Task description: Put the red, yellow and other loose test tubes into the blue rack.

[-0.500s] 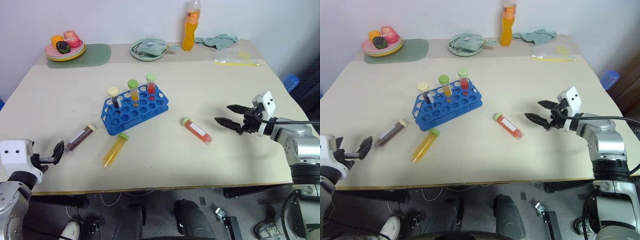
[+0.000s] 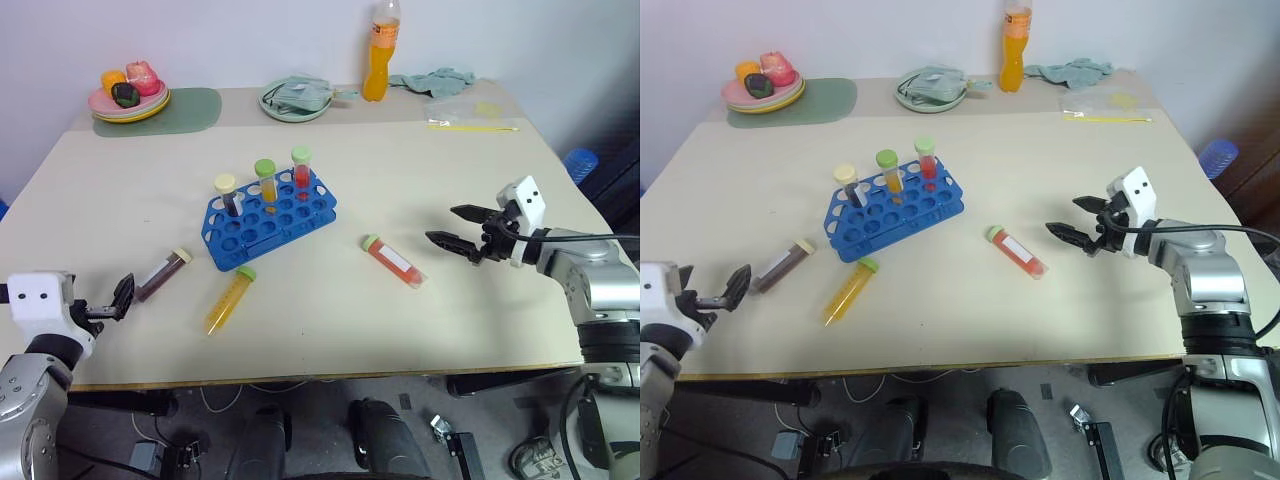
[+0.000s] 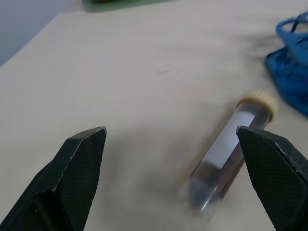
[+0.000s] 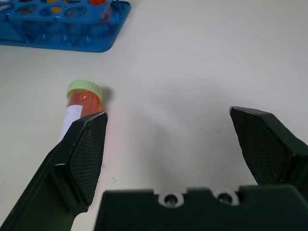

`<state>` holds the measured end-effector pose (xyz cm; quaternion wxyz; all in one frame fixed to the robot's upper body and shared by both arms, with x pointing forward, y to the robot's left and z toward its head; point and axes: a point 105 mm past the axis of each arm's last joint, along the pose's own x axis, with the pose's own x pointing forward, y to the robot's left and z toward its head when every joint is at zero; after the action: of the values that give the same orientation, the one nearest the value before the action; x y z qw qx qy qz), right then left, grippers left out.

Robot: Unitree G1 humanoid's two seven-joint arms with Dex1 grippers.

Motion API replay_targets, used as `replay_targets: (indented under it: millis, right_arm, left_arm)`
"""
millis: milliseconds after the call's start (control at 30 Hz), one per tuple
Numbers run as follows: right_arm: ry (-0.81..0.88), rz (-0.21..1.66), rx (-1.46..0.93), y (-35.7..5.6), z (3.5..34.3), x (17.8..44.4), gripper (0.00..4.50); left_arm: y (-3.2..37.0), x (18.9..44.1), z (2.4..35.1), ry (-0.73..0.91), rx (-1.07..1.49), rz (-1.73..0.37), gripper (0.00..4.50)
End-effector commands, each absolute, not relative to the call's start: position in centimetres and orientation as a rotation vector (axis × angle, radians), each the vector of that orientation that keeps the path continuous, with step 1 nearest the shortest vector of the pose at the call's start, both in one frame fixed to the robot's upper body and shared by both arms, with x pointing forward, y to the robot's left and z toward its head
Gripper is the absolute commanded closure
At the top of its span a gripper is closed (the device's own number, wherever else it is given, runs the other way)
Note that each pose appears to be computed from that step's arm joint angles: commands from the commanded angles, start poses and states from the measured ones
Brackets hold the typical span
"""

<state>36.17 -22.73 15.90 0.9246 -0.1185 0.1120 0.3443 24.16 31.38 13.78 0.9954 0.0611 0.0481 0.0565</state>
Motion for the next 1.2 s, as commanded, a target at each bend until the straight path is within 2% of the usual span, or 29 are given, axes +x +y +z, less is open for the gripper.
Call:
replay_targets:
  millis: [33, 267, 400, 500, 700, 833, 1167, 1200]
  right_arm:
    - [0.183, 0.689, -0.291, -22.0, 18.5, 36.2, 0.00]
    - [0.245, 0.743, -0.342, -19.7, 19.7, 34.2, 0.00]
    - [0.439, 0.795, -0.381, -17.1, 19.0, 33.2, 0.00]
    - [0.568, 0.738, -0.413, -15.4, 18.2, 34.3, 0.00]
    - [0.752, 0.599, -0.441, -14.2, 17.1, 36.7, 0.00]
    - [0.864, 0.527, -0.444, -14.2, 16.2, 37.9, 0.00]
    - [0.994, 0.504, -0.459, -14.6, 14.8, 38.6, 0.00]
    - [0.999, 0.502, -0.461, -14.7, 14.7, 38.7, 0.54]
  left_arm:
    - [28.6, 25.1, 15.6, 0.026, 0.167, -0.011, 0.04]
    - [22.5, 27.2, 15.9, 0.000, 0.169, -0.309, 0.04]
    - [16.9, 27.5, 14.5, 0.020, 0.174, -0.550, 0.04]
    - [14.5, 27.8, 14.1, 0.011, 0.139, -0.640, 0.04]
    - [12.3, 28.4, 13.8, -0.014, 0.126, -0.700, 0.04]
    - [11.7, 27.9, 13.5, -0.019, 0.107, -0.704, 0.04]
    - [11.5, 27.4, 13.8, -0.027, 0.109, -0.674, 0.04]
    - [11.5, 27.4, 13.8, -0.028, 0.109, -0.672, 0.00]
